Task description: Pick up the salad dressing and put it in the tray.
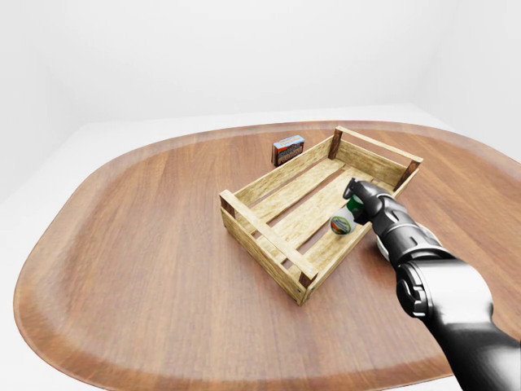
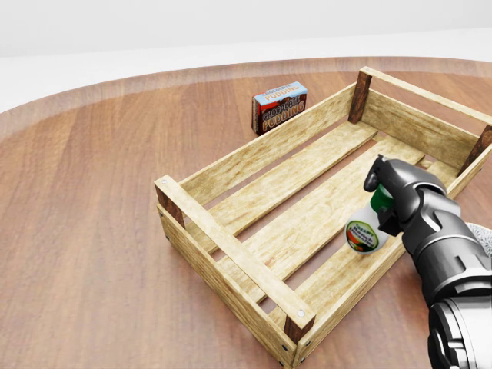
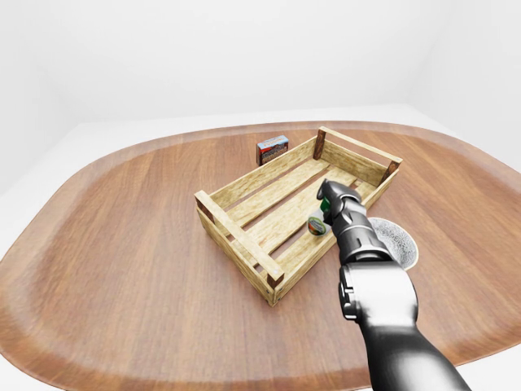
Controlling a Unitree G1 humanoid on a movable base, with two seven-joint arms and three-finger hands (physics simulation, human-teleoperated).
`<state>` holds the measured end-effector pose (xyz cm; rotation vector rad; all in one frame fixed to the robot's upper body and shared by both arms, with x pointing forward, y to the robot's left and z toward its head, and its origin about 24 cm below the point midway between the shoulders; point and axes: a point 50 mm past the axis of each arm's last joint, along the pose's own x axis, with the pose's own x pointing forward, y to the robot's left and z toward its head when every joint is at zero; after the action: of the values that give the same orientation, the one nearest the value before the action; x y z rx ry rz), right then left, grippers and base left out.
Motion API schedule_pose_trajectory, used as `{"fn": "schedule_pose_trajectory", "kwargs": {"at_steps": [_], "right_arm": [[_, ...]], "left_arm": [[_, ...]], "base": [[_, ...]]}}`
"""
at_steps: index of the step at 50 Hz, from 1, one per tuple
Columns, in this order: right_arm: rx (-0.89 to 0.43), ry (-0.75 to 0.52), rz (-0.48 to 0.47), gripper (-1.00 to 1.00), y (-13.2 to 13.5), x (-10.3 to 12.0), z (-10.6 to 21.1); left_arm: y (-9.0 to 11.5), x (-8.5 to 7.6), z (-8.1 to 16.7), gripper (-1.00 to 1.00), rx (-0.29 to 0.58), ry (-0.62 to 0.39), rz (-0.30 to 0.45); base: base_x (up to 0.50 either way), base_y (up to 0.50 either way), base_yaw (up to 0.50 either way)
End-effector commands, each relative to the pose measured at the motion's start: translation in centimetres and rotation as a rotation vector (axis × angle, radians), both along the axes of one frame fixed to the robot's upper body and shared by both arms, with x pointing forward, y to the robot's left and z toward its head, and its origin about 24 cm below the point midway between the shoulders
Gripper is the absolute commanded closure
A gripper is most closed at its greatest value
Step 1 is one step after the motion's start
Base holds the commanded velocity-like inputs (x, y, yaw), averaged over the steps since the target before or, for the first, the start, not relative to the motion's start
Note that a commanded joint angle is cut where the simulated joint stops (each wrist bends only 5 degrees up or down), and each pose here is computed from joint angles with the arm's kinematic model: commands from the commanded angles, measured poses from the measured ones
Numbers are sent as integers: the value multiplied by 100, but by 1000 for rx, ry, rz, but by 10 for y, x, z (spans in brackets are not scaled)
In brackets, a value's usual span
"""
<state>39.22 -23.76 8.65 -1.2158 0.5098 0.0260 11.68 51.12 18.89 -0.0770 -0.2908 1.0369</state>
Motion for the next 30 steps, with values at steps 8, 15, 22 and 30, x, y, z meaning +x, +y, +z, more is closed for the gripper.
{"fn": "schedule_pose_trajectory", "kwargs": {"at_steps": [8, 15, 22, 30], "right_arm": [[30, -79, -42, 100, -1, -2, -3], [37, -48, -40, 100, 0, -5, -12], [41, -20, -34, 100, 0, -7, -16], [40, -4, -35, 100, -1, -9, -20]], "left_arm": [[1, 1, -2, -100, -1, 1, -2], [0, 3, -3, -100, -1, 4, -5], [-1, 3, -3, -100, -3, 5, -6], [-2, 3, -1, -100, -3, 4, -8]], "base": [[0, 0, 0], [0, 0, 0], [0, 0, 0], [0, 0, 0]]}}
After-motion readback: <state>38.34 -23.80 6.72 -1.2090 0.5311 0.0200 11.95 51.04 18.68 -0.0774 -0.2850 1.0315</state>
